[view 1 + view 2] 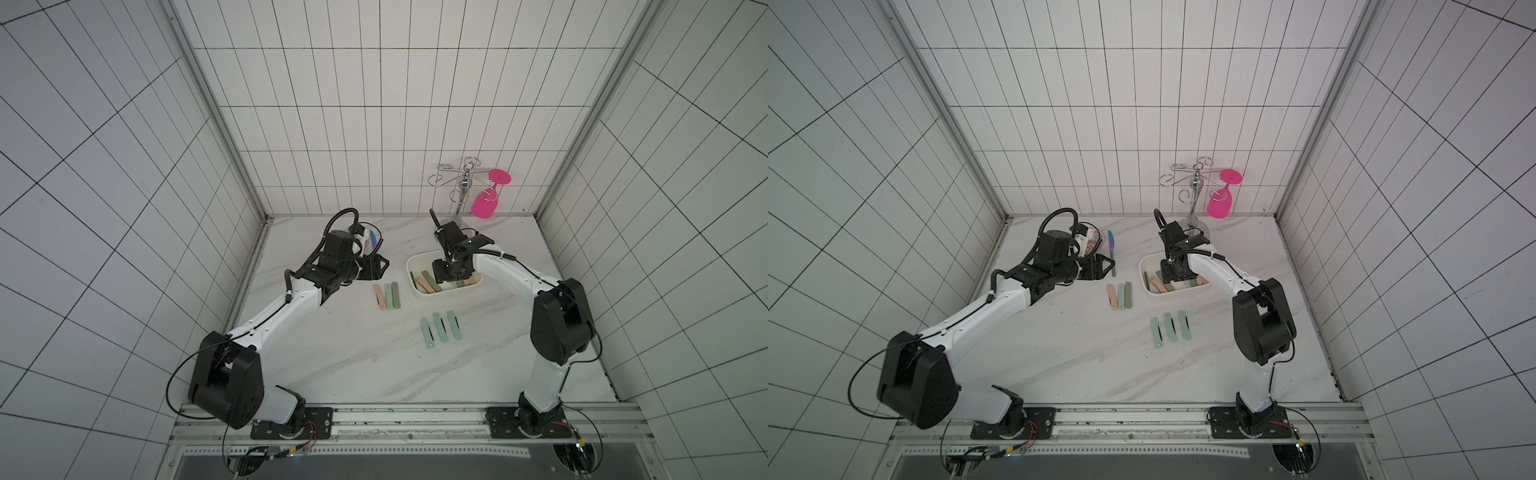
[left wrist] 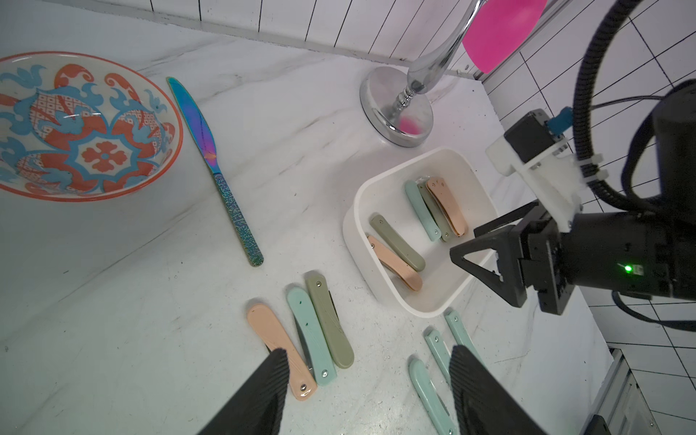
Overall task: Take the fruit knife out of the storage box
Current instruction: Pick up the fruit knife from the storage box.
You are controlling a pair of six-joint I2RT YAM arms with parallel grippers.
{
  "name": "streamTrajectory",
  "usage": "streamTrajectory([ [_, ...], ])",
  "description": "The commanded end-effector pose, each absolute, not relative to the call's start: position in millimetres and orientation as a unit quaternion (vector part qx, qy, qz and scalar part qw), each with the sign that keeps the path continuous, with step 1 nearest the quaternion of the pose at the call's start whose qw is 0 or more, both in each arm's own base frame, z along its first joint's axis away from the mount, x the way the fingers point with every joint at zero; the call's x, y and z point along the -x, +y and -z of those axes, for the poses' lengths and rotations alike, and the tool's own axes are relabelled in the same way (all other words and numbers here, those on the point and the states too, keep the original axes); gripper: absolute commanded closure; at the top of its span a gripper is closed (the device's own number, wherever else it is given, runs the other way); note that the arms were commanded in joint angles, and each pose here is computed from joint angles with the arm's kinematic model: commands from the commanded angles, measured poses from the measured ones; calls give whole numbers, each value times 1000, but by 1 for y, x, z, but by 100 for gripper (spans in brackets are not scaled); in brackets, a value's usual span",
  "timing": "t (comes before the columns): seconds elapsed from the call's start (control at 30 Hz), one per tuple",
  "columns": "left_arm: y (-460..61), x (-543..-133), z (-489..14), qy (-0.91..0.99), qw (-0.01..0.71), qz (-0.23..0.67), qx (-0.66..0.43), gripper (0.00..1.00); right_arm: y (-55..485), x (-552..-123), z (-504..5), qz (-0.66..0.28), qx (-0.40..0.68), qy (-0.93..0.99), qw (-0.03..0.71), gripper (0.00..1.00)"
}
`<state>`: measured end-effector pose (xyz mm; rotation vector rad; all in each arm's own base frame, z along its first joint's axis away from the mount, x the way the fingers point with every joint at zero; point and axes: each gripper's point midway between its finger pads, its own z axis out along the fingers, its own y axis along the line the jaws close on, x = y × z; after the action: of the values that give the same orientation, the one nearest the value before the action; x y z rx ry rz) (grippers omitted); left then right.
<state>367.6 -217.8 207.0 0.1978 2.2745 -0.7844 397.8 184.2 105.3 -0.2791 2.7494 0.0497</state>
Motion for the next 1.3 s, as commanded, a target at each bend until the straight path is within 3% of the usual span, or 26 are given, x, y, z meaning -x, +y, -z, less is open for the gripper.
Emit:
streamTrajectory([
  [0.0,-219,-380,-217,872,374,306,-69,29,189,-417,-100,-27,118,975,188,41],
  [0.37,-216,-378,-205,879,356,311,-66,30,210,-450,-56,-50,123,975,179,38],
  [0.73,-204,-379,-202,880,355,310,-58,30,208,-442,-26,-44,125,980,148,41],
  [1.07,-205,-384,-200,880,350,315,-60,31,208,-419,-13,-57,122,983,124,58],
  [1.27,-208,-386,-200,879,349,321,-62,31,210,-416,-15,-68,120,982,125,80],
])
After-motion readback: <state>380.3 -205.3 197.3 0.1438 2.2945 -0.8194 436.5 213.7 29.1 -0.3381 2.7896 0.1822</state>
